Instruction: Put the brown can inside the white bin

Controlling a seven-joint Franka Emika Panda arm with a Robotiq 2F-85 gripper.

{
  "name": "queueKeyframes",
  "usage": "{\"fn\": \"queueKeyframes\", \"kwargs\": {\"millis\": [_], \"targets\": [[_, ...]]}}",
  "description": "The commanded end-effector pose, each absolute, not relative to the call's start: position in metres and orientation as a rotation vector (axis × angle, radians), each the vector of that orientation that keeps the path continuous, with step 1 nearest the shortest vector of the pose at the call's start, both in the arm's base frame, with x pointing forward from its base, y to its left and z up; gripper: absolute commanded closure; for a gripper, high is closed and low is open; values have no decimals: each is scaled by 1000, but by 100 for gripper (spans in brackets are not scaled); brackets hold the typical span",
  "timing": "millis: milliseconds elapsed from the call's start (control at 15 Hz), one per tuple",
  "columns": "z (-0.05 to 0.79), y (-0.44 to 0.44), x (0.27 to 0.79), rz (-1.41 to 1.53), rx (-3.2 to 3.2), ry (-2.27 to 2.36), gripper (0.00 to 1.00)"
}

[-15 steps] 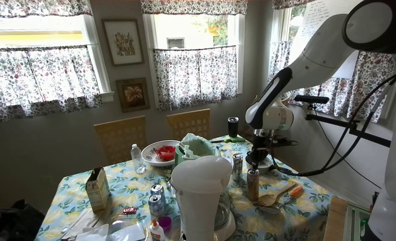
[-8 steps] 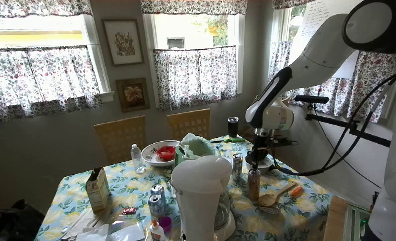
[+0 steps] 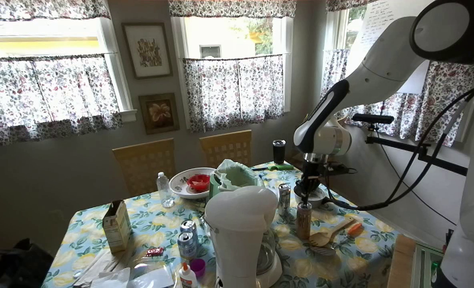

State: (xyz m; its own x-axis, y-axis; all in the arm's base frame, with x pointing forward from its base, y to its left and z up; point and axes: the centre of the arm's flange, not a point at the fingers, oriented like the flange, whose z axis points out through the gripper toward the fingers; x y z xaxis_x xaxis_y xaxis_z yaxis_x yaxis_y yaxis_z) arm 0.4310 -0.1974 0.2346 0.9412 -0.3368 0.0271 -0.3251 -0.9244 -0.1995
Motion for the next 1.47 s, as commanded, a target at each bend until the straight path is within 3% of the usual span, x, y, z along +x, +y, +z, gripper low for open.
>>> {"fn": "queueKeyframes", "kwargs": {"millis": [0, 267, 533, 600, 667, 1000, 1400], "targets": [[233, -201, 434, -127, -2892, 482, 92], [234, -202, 434, -132, -2893, 480, 53], [233, -203, 434, -133, -2899, 453, 29], [233, -203, 435, -133, -2901, 438, 37], [233, -203, 435, -132, -2903, 414, 36], [233, -204, 435, -138, -2913, 342, 57], [233, -201, 436, -139, -2920, 284, 56]]}}
